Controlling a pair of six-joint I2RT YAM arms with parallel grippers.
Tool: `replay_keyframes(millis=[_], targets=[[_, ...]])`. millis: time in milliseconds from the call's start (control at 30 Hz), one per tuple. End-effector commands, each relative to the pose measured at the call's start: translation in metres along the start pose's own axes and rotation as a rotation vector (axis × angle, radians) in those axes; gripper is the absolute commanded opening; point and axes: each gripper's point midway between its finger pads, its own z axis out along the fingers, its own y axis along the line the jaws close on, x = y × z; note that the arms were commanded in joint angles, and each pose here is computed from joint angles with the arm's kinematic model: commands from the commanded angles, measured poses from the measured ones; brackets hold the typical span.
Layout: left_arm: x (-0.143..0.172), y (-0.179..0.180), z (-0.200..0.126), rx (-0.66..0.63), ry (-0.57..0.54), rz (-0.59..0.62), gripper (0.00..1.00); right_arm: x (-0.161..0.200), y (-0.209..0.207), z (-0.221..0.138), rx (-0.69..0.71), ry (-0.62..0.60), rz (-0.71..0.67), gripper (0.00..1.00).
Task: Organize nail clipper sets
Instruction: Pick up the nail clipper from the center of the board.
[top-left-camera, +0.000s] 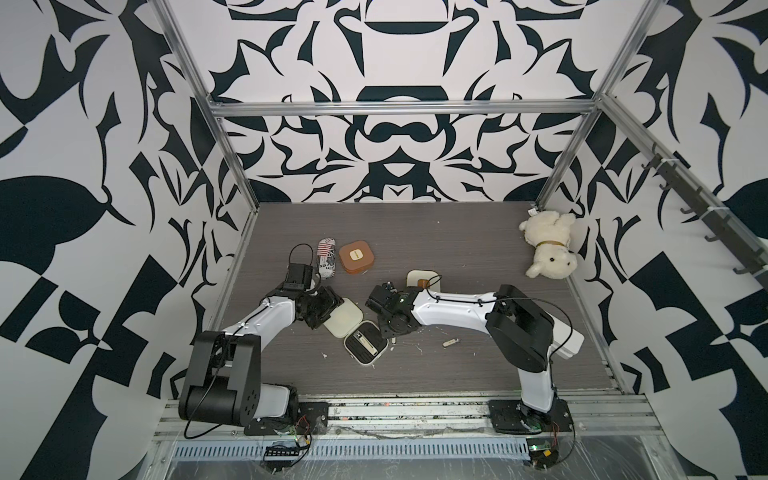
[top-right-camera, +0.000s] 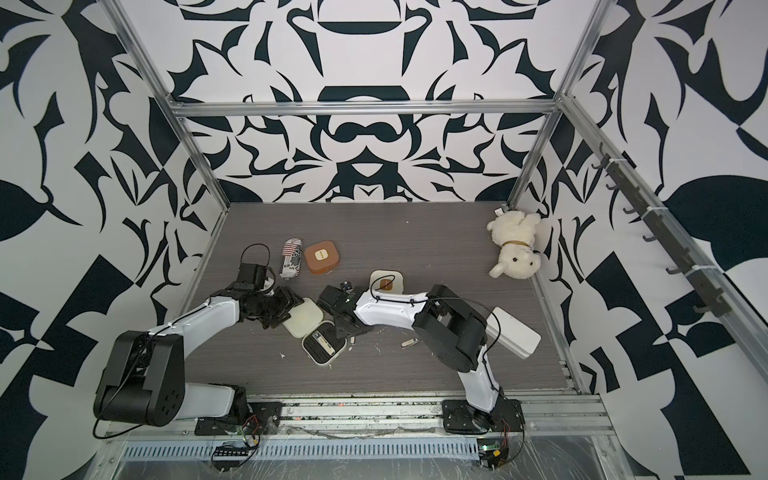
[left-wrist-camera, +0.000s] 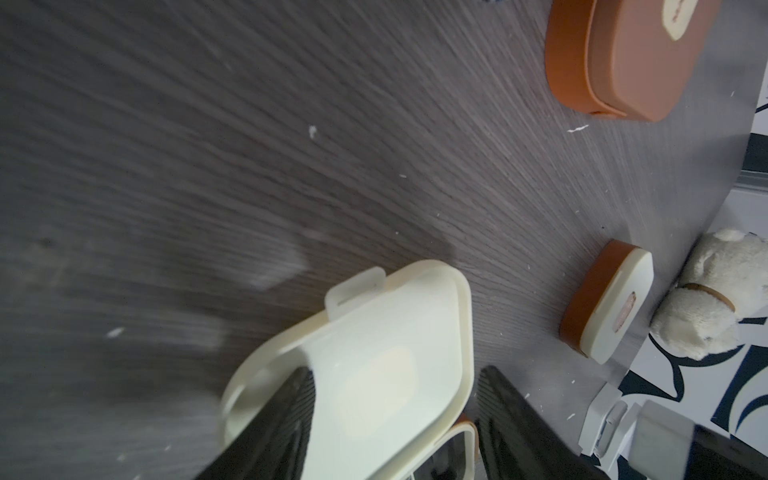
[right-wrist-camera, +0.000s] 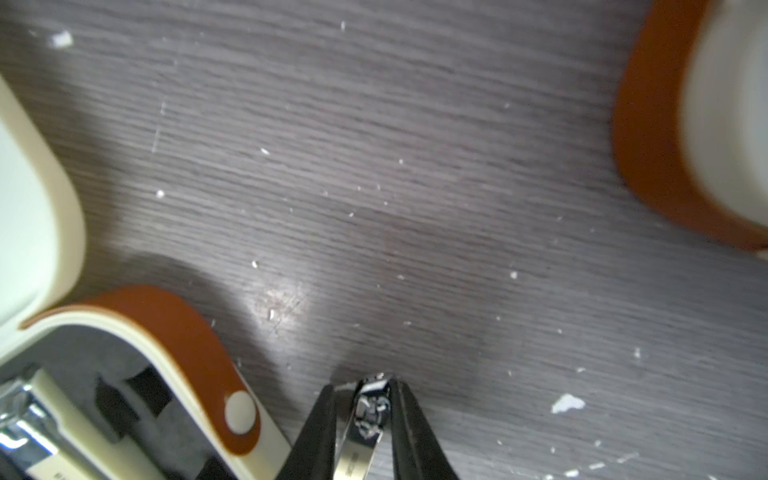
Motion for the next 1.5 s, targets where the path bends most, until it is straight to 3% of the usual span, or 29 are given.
replay_keyframes(millis=[0,433,700,1033,1200,1467], targets=[[0.005,0.005,0.005,-0.003,0.02,0.011,0.67,0.003,-0.014,0.0,0.085,0.022,-0.04,0.26],[0.004,0.009,0.018,-0.012,0.037,0.003,0.66,0.0,-0.009,-0.001,0.072,0.026,-0.067,0.15],[-0.004,0.008,0.03,-0.027,0.054,0.011,0.66,-0.024,-0.006,-0.033,0.061,-0.076,-0.109,0.1],[-0.003,0.013,0.039,-0.039,0.075,0.004,0.64,-0.042,0.048,-0.072,-0.113,-0.216,-0.227,0.09],[0.0,0.017,0.038,-0.044,0.074,0.002,0.64,-0.039,0.082,-0.069,-0.23,-0.213,-0.247,0.09],[0.002,0.019,0.038,-0.046,0.077,-0.002,0.64,-0.038,0.106,-0.048,-0.282,-0.194,-0.265,0.08]])
